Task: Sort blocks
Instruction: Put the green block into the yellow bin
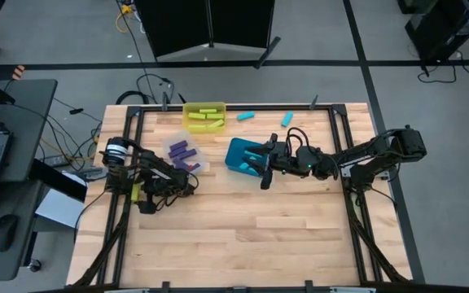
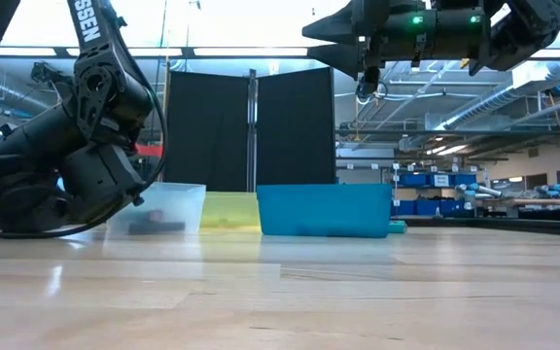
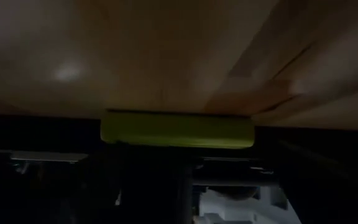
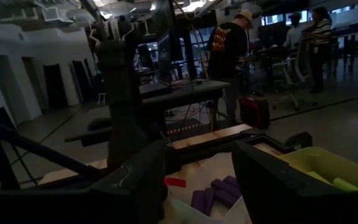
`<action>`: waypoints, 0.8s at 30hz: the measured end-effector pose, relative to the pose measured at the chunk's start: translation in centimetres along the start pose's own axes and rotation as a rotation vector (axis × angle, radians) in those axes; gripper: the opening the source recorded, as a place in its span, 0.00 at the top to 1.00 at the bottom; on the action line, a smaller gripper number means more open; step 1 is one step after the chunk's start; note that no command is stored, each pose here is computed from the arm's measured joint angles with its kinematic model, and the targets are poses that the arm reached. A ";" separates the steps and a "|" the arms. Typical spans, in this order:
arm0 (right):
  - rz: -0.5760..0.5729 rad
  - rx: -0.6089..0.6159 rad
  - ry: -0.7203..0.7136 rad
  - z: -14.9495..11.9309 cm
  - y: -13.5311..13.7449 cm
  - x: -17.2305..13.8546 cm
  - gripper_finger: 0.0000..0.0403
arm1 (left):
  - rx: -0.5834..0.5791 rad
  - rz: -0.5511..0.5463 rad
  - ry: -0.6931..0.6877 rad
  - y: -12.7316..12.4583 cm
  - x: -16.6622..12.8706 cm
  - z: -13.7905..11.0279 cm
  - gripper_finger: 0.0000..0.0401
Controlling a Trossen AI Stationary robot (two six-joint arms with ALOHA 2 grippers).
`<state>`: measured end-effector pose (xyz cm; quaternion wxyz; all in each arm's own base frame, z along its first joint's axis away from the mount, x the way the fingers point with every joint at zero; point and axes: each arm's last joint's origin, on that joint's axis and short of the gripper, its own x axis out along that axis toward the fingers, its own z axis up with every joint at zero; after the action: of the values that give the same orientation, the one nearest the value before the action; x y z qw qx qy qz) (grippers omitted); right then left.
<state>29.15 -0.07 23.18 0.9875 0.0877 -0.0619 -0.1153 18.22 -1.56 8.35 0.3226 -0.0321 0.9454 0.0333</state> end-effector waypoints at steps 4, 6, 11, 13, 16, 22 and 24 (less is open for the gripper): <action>0.000 0.000 -0.001 0.0 0.0 0.0 0.51 | 0.012 0.017 -0.005 0.0 -0.1 0.0 0.01; 0.000 0.000 0.000 0.0 0.0 0.0 0.51 | 0.005 0.015 -0.011 0.0 0.1 0.1 0.01; 0.001 0.000 0.000 0.0 0.0 0.0 0.51 | -0.010 0.017 -0.015 0.0 0.2 0.1 0.01; 0.001 0.000 0.000 0.0 0.0 0.0 0.51 | -0.008 0.010 -0.015 0.0 0.2 0.1 0.01; 0.001 0.000 -0.001 0.0 0.0 0.0 0.51 | -0.014 -0.015 -0.011 -0.1 0.2 0.1 0.01; 0.003 0.003 0.000 0.0 0.0 0.0 0.51 | -0.033 -0.048 -0.021 -0.7 -0.3 0.2 0.01; 0.003 0.003 0.000 0.0 0.0 0.0 0.51 | -0.033 -0.049 -0.032 -0.9 -0.6 0.3 0.01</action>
<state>29.15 -0.03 23.18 0.9876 0.0889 -0.0621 -0.1139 19.00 -2.38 8.45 0.3377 -0.0601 0.9384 0.0417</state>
